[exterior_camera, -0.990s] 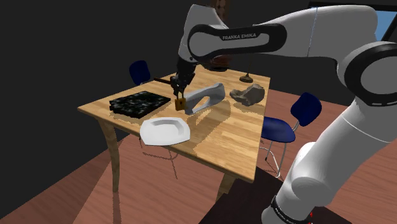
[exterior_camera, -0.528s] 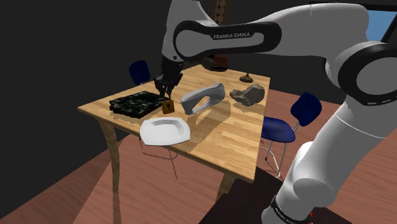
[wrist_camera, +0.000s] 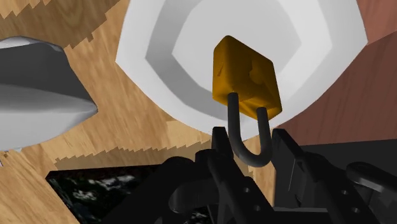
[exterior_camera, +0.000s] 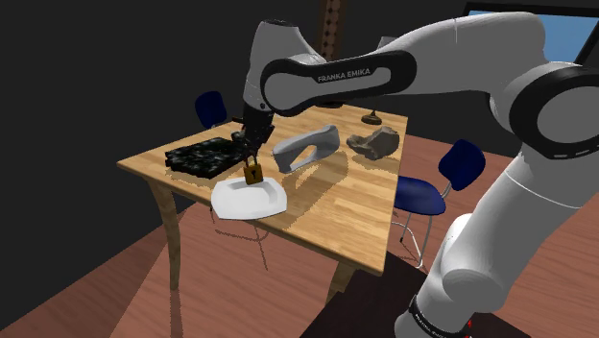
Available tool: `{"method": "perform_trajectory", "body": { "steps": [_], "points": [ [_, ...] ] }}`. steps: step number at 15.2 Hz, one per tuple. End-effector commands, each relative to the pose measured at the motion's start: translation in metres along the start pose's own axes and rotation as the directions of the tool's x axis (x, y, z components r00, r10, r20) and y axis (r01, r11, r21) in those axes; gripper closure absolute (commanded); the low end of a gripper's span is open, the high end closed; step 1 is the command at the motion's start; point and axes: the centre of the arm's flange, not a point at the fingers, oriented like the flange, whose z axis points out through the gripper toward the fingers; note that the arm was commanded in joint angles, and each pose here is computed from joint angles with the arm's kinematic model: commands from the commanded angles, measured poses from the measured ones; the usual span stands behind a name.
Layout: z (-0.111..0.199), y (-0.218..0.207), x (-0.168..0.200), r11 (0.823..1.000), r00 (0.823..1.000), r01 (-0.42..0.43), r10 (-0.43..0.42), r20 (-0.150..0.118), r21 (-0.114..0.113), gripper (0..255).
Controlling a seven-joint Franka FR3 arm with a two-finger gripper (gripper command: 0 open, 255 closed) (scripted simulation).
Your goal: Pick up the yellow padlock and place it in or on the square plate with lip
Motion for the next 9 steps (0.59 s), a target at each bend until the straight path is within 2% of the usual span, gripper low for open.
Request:
{"method": "perform_trajectory", "body": {
  "steps": [1, 9],
  "points": [
    [0.01, -0.001, -0.003, 1.0, 1.0, 0.0, 0.0, 0.0, 0.0, 255],
    [0.05, -0.003, -0.015, 1.0, 1.0, 0.0, 0.0, 0.0, 0.0, 255]
  ]
}}
